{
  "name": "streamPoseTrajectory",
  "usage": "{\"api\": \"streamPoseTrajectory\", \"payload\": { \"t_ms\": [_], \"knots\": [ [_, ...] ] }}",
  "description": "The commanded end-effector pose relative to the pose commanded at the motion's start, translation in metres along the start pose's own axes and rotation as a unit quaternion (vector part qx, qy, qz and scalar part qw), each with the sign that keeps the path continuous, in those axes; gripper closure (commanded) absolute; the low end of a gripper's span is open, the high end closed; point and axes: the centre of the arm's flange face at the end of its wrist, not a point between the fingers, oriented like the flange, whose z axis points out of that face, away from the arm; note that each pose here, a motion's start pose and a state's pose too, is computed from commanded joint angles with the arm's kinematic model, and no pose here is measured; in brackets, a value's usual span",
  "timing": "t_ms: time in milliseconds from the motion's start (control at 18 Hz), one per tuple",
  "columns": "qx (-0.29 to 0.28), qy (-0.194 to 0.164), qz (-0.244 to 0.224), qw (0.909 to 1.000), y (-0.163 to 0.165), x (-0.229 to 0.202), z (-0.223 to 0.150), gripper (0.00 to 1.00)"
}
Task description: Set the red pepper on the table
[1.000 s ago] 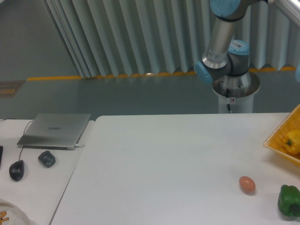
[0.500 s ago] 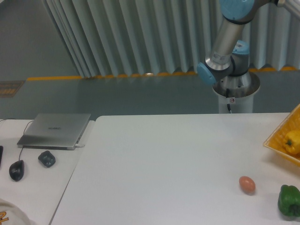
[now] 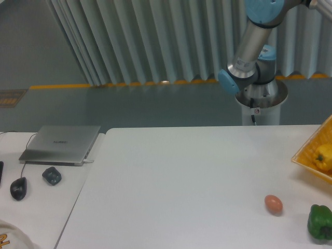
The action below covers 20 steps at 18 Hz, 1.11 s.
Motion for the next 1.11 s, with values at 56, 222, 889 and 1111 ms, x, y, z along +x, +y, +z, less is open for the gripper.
{"api": "streamPoseTrajectory", "payload": {
  "t_ms": [56, 222, 889, 1111],
  "knots": [
    [0.000, 0.000, 0.000, 1.0000, 0.001, 0.001, 0.001, 0.00],
    [0.002, 0.001, 0.001, 1.0000, 0.003, 0.000, 0.005, 0.00],
    [0.005, 0.004, -0.001, 1.0000, 0.004, 0.003, 0.010, 0.00],
    [0.005, 0.006, -0.001, 1.0000, 0.004, 0.003, 0.011, 0.00]
  ]
}}
